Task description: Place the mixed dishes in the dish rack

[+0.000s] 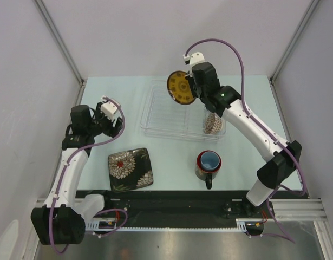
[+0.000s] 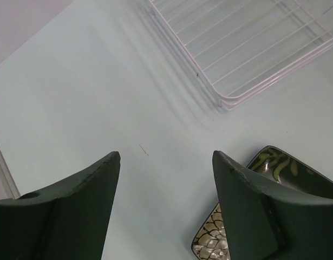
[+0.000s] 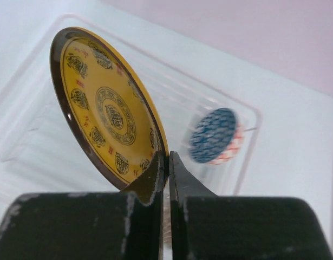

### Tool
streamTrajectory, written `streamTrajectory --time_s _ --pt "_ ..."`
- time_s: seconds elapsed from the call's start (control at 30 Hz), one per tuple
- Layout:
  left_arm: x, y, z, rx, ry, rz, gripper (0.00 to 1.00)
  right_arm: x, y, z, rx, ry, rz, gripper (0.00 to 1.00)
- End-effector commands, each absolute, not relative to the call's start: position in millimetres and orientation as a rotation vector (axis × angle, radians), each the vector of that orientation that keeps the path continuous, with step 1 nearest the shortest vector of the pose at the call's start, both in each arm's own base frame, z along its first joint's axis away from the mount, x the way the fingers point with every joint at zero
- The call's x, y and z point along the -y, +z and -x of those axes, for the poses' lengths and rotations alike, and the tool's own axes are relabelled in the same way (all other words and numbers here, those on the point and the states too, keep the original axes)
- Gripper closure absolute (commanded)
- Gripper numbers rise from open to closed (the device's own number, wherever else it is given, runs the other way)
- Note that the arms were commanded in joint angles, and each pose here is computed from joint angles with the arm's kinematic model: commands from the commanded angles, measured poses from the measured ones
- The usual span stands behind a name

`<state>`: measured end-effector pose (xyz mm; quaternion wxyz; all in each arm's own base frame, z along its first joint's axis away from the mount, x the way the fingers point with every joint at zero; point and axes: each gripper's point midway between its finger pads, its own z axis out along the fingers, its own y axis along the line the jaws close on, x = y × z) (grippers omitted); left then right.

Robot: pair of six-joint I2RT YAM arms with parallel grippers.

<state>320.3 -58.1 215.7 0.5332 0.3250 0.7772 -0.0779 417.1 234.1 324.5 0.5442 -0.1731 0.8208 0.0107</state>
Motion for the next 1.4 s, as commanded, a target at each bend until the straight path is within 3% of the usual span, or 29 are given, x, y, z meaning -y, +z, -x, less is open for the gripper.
streamTrajectory --time_s 0.0,0.2,0.3,0.47,0.8,1.37 --pt "54 232 -322 -1.838 -0.147 -0.793 0.25 -184 340 -442 -1.772 -0.332 0.378 1.0" --pt "56 236 -323 -1.846 -0.177 -0.776 0.25 -152 345 -472 -1.597 -0.706 0.4 1.0" --pt "54 231 -324 -1.867 -0.178 -0.774 0.25 -157 352 -477 -1.531 -0.759 0.477 1.0" --pt "54 230 -325 -1.871 -0.175 -0.766 0.25 -172 356 -483 -1.404 -0.789 0.61 1.0" --pt "54 228 -328 -1.879 -0.182 -0.762 0.25 -181 293 -481 -1.474 -0.742 0.928 1.0" --pt "53 227 -335 -1.885 -0.184 -0.75 0.25 -184 244 -488 -1.394 -0.796 1.129 1.0"
